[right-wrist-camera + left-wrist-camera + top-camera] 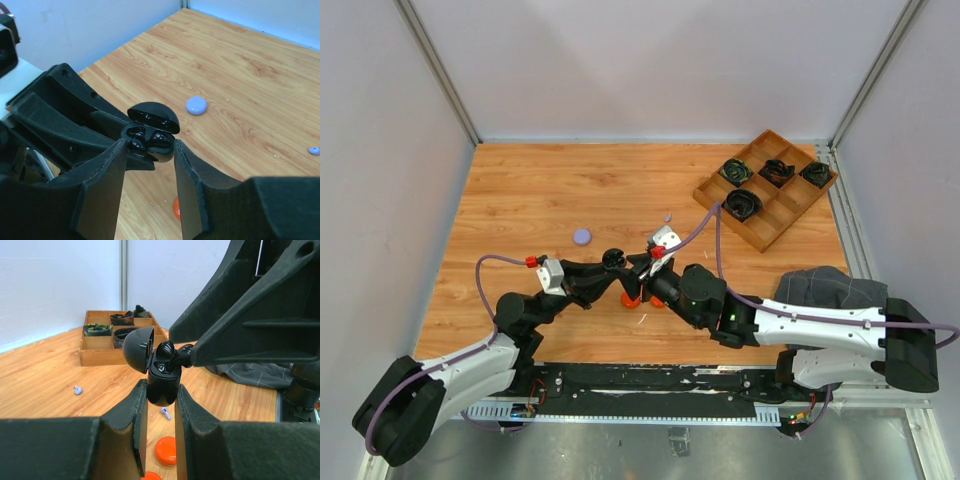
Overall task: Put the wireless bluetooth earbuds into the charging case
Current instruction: Place the earbud in the charging case.
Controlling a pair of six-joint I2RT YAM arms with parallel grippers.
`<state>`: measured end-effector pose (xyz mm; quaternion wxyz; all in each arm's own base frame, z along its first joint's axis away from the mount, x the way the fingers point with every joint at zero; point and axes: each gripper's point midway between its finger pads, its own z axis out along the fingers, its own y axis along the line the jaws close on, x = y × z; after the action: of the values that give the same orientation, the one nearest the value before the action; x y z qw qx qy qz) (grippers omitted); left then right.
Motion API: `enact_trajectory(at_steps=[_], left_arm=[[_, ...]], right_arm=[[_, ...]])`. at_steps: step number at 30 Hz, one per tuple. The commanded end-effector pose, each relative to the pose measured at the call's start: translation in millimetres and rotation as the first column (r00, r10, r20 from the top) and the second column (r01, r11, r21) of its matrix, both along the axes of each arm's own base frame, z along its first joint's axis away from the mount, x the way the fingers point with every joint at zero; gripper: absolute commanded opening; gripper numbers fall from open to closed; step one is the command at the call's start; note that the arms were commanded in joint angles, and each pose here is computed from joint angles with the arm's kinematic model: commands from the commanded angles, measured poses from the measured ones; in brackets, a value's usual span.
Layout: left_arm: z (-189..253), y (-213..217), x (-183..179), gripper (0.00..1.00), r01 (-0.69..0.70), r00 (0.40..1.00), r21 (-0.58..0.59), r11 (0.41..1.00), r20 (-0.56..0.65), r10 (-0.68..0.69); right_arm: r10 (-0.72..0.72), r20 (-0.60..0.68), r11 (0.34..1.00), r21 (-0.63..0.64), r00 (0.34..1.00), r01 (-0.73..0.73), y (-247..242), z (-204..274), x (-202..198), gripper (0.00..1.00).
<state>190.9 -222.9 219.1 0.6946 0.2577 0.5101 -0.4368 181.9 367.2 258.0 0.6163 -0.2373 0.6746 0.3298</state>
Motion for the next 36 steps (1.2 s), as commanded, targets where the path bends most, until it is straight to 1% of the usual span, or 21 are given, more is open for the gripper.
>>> enact_trajectory(at_steps=[1, 6, 14, 17, 21, 26, 36], left_arm=[[-16, 5, -7, 0.00, -0.006, 1.000, 0.009, 1.000, -0.005, 0.006], [-18, 3, -7, 0.00, 0.003, 1.000, 0.016, 1.000, -0.009, -0.003], [-18, 1, -8, 0.00, 0.020, 1.000, 0.022, 1.000, -0.012, -0.020], [-18, 0, -8, 0.00, 0.023, 1.000, 0.023, 0.999, -0.012, -0.023], [-18, 0, -8, 0.00, 0.026, 1.000, 0.025, 0.999, -0.012, -0.025], [-19, -1, -9, 0.00, 0.032, 0.999, 0.027, 0.999, -0.015, -0.031], [-20, -3, -7, 0.00, 0.037, 0.999, 0.035, 0.999, -0.027, -0.036]], right_arm=[[0.121, 0.033, 0.993, -0.006, 0.992, -0.121, 10, 30, -25, 0.45], [0.154, 0.021, 0.988, -0.014, 0.988, -0.154, 6, 39, -28, 0.50], [0.163, -0.083, 0.985, -0.049, 0.983, -0.167, -2, 38, -23, 0.53], [0.134, -0.134, 0.987, -0.072, 0.982, -0.145, -4, 26, -16, 0.53], [0.120, -0.188, 0.988, -0.071, 0.975, -0.136, -5, 15, -9, 0.53], [0.127, -0.216, 0.986, -0.081, 0.968, -0.148, -1, 10, -7, 0.53], [0.187, -0.238, 0.975, -0.074, 0.953, -0.209, 11, 9, -14, 0.52]])
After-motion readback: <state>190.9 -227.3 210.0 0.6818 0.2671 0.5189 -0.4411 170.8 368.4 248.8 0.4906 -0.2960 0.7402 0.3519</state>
